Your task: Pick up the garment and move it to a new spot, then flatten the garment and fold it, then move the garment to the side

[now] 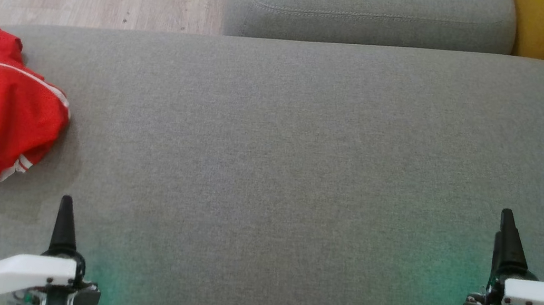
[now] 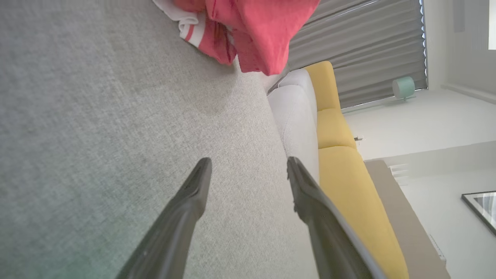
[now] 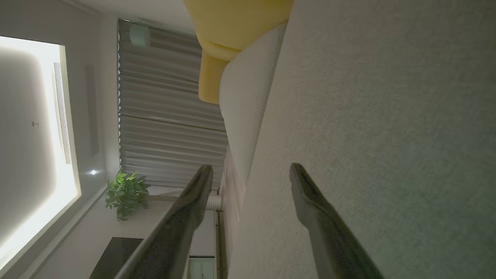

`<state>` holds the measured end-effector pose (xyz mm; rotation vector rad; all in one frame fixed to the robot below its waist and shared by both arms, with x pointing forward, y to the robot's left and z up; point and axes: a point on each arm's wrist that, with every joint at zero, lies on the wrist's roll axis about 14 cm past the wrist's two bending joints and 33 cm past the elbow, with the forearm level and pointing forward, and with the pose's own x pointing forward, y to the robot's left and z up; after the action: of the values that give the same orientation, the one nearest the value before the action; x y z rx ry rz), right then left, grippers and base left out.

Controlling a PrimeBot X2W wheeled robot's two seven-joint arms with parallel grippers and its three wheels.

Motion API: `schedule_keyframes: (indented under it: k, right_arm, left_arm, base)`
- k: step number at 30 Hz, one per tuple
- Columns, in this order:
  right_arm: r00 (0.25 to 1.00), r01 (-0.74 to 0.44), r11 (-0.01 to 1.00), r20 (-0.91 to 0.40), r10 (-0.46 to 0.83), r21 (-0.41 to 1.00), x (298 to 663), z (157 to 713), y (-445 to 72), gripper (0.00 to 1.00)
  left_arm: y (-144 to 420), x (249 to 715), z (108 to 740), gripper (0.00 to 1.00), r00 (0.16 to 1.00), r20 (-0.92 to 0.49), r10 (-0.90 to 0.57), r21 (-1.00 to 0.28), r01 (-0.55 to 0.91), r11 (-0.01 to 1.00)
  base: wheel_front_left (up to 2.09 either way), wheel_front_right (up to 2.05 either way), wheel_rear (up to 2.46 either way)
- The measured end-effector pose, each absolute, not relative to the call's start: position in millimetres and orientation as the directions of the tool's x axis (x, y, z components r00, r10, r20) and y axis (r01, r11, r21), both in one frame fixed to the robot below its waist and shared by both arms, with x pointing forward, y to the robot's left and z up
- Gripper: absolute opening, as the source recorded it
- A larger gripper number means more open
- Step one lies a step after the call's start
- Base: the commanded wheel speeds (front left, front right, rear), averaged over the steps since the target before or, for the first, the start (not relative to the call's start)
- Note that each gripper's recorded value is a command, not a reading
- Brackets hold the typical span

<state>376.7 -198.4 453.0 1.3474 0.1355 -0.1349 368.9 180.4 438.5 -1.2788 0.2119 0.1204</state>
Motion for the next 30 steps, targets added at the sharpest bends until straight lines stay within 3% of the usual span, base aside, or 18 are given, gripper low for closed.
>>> schedule_keyframes:
  k: [30]
  right_arm:
    - [0.986,0.120,0.611,-0.164,0.016,0.783,391,456,-182,1.00]
  left_arm:
    - [165,380,433,1.00,0.968,-0.246,-0.054,-0.714,-0.143,0.686]
  base:
    - [0.00,0.00,0.00]
